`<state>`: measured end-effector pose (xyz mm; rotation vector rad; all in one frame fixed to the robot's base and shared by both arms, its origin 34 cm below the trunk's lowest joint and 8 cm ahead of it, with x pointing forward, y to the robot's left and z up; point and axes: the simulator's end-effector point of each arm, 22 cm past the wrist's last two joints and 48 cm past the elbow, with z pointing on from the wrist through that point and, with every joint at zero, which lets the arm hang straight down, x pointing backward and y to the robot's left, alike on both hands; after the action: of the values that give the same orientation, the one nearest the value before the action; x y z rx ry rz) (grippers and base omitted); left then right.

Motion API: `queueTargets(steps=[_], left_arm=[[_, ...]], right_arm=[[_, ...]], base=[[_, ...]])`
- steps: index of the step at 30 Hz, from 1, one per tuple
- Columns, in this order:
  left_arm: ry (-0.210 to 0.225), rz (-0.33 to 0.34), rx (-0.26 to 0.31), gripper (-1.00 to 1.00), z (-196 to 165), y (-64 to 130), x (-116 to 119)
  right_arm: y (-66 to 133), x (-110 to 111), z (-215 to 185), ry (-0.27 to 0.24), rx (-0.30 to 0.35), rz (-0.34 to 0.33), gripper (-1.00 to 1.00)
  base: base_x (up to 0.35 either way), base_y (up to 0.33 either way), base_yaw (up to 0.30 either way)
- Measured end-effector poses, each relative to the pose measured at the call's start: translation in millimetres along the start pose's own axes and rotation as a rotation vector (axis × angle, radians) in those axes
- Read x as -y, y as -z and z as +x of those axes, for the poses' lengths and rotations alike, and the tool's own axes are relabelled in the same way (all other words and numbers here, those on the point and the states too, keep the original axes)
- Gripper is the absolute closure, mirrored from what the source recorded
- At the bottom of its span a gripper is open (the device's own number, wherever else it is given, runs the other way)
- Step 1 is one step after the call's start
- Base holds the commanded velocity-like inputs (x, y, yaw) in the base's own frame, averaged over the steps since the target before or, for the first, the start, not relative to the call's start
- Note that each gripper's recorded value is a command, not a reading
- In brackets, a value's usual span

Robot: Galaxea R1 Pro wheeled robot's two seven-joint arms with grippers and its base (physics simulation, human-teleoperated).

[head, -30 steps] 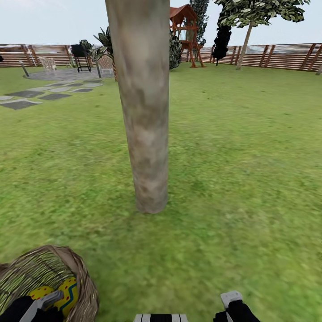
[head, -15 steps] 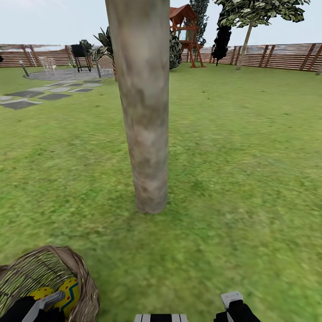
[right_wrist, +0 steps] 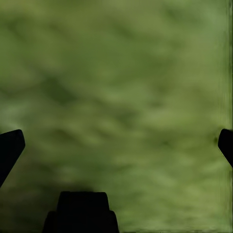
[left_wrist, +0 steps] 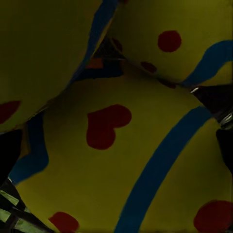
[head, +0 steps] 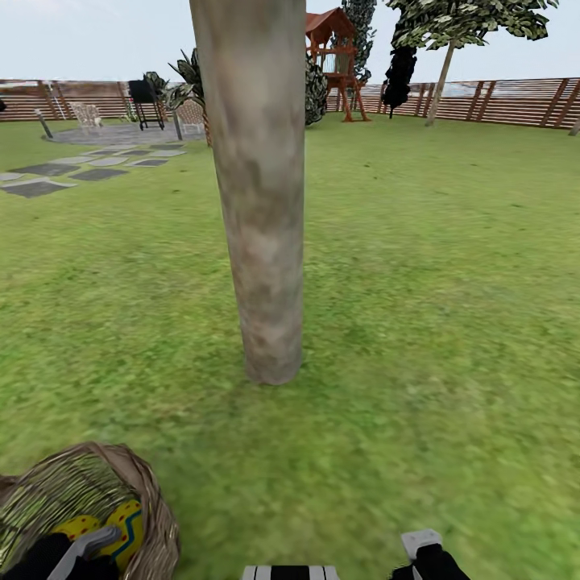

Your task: Take the three Easter eggs out of the wicker basket on the lawn in the garden, then place them on the lawn next to a single tree (choose any tree) so that all three eggs are next to the same tree and none are left in the basket.

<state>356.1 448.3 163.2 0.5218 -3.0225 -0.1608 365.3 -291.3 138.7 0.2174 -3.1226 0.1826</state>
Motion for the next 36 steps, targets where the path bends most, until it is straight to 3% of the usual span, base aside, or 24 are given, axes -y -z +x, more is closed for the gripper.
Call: queueTargets(steps=[4, 11, 12, 13, 36], left_arm=[[-0.004, 0.001, 0.013, 1.00, -5, 2.4, -2], [0.027, 0.030, 0.040, 1.00, -12, 11.5, 4], [0.066, 0.059, 0.048, 1.00, -15, 13.3, 10], [0.077, 0.068, 0.053, 1.00, -17, 14.8, 12], [0.065, 0.136, 0.143, 1.00, -37, 44.1, 48]], right_arm=[[0.7, 0, 0, -0.003, 0.000, 0.000, -1.00], [9.7, 2, -10, -0.004, 0.029, 0.004, -1.00], [11.1, 1, -12, -0.003, 0.033, 0.004, -1.00], [12.4, 1, -13, -0.002, 0.037, 0.004, -1.00], [43.5, 6, -43, -0.009, 0.129, 0.014, -1.00]], base=[[0.000, 0.000, 0.000], [0.000, 0.000, 0.000], [0.000, 0.000, 0.000], [0.000, 0.000, 0.000], [-0.034, 0.010, 0.034]])
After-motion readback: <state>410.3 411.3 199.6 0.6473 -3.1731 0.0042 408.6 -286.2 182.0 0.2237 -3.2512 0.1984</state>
